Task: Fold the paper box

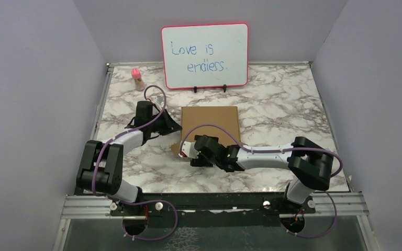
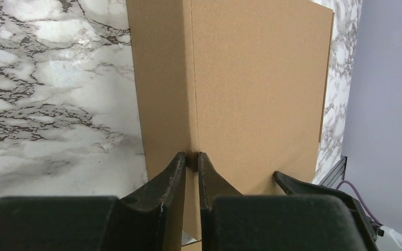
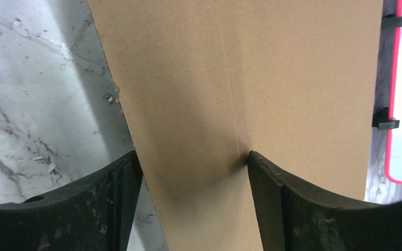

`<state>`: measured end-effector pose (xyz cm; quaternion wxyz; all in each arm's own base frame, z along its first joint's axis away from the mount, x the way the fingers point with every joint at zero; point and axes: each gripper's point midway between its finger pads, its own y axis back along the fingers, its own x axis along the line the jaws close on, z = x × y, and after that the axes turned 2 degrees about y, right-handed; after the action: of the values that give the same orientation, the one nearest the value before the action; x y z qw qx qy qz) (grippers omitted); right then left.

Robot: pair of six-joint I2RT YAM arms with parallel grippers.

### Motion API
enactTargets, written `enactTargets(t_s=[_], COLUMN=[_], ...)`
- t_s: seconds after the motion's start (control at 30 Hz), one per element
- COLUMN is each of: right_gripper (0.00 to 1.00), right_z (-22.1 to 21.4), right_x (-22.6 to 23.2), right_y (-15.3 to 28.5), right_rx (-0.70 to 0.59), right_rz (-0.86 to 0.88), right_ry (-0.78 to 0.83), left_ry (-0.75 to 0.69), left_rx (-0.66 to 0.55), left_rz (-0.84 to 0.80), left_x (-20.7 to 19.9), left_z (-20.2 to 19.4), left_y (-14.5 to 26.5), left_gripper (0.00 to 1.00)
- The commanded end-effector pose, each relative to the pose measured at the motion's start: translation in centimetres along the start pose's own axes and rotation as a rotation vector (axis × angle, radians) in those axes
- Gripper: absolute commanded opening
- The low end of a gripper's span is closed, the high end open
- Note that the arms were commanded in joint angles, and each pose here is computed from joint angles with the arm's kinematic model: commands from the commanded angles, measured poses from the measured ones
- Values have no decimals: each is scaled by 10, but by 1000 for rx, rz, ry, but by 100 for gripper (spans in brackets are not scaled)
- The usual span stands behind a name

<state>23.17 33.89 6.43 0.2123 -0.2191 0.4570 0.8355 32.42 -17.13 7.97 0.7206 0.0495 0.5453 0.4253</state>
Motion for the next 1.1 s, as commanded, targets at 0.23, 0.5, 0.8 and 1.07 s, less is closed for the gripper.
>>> enactTargets(t_s=[0.23, 0.5, 0.8, 1.07], right_gripper=[58, 33, 12, 1], right_z=[-7, -4, 14, 30], right_x=[-6, -14, -29, -29], right_y=[-4, 1, 20, 32], right_rx=[40, 48, -4, -45], right_rz=[-132, -158, -167, -108], right_ry=[80, 76, 55, 27], left_ry=[-24, -45, -96, -127], left_rx=[0, -43, -156, -222], left_rz=[-72, -101, -98, -54], left_x=[-21, -38, -55, -57], left_z=[14, 34, 79, 95], left_y=[0, 12, 47, 76], left_gripper=[14, 17, 32, 45])
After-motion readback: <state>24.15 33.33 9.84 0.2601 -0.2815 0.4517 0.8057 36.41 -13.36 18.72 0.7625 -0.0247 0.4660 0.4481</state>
